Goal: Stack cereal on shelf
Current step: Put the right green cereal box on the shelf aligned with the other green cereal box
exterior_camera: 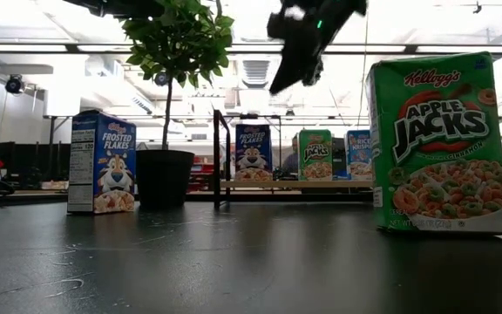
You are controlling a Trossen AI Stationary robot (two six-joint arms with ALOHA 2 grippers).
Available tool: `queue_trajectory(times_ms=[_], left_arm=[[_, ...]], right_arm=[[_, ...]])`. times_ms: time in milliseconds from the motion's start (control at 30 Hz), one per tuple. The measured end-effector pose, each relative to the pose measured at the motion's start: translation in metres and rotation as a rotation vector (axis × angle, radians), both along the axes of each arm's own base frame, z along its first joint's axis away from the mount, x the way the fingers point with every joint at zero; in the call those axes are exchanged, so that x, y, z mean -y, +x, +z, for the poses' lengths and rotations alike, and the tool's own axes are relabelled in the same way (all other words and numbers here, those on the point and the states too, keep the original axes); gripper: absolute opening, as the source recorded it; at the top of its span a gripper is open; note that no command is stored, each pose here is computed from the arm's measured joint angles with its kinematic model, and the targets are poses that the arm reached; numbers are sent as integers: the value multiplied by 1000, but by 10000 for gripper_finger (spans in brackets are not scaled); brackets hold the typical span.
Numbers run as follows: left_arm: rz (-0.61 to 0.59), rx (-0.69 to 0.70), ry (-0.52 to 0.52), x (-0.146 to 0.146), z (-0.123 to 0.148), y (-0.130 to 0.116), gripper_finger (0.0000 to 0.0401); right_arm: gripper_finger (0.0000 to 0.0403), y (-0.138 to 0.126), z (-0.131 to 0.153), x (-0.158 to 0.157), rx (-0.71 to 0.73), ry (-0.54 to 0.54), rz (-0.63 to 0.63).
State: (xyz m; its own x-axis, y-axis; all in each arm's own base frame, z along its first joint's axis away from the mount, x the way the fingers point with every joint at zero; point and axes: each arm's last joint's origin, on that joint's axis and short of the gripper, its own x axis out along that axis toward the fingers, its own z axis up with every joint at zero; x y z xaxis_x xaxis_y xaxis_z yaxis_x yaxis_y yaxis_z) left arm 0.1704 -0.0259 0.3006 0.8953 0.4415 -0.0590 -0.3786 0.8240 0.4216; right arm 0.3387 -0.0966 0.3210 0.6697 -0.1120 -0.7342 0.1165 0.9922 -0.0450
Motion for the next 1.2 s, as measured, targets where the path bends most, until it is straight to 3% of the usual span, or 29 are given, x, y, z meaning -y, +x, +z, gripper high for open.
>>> queue_trajectory(times_ms=[167, 367, 700, 833, 967, 1200], left_arm=[[-1, 0, 0, 0, 0, 0, 233], [-1, 5, -8, 0, 0, 0, 233], [1, 44, -70, 0, 1, 0, 233], [3, 58, -99, 0, 1, 0, 233], [3, 64, -110, 0, 1, 0, 233], [3, 81, -129, 0, 2, 0, 233]], right_arm=[[12, -17, 19, -54, -27, 74, 73], [12, -37, 22, -125, -118, 181, 138], [12, -75, 3, -231, -159, 60, 62], [13, -90, -10, -252, -136, 46, -12], [21, -94, -24, -259, -141, 97, -69], [119, -95, -39, -263, -133, 136, -79]])
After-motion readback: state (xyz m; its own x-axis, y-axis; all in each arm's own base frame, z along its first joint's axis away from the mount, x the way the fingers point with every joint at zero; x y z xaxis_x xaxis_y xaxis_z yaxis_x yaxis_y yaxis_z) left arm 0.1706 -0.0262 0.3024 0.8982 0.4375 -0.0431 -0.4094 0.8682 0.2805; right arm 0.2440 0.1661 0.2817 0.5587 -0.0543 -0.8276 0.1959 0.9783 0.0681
